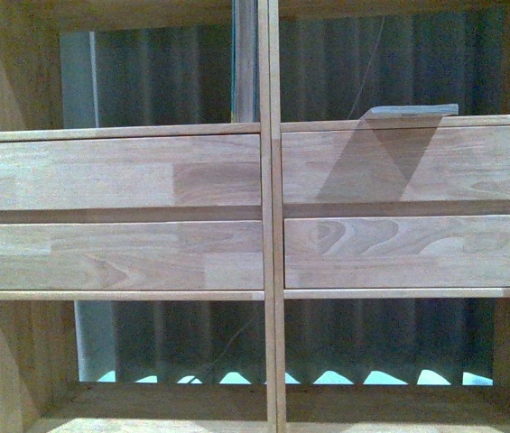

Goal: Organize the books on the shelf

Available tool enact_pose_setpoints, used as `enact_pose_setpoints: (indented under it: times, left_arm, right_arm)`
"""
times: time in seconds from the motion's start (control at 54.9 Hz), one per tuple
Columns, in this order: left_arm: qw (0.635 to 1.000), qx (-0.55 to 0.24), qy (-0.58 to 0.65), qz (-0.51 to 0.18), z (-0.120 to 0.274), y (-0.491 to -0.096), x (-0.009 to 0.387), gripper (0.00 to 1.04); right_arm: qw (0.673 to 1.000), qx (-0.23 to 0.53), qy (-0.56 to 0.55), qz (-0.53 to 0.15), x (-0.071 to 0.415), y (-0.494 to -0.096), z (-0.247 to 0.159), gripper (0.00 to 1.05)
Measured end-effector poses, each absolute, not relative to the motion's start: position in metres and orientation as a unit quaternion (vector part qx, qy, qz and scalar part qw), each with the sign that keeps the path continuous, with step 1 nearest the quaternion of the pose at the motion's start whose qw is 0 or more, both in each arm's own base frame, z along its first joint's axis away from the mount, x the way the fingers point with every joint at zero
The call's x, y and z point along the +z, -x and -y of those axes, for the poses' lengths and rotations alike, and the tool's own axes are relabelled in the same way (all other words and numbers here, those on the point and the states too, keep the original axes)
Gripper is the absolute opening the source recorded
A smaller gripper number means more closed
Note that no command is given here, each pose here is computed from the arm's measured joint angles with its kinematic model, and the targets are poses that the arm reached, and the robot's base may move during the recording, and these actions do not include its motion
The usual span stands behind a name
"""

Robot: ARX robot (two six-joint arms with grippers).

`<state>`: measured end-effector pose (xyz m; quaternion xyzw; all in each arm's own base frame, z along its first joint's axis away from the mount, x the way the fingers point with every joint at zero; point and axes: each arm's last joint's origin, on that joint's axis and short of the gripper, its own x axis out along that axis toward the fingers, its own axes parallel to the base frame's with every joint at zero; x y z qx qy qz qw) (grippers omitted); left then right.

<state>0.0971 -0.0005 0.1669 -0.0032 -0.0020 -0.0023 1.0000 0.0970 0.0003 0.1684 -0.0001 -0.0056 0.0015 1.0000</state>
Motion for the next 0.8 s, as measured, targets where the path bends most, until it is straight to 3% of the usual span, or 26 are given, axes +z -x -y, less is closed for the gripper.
enact_pose_setpoints:
  times: [0.802]
  left_arm:
    - [1.000, -0.002, 0.003, 0.002, 0.0005, -0.0971, 0.1669, 0.98]
  right_arm:
    - [1.000, 0.001, 0.000, 0.005, 0.1684, -0.0970, -0.0002, 0.98]
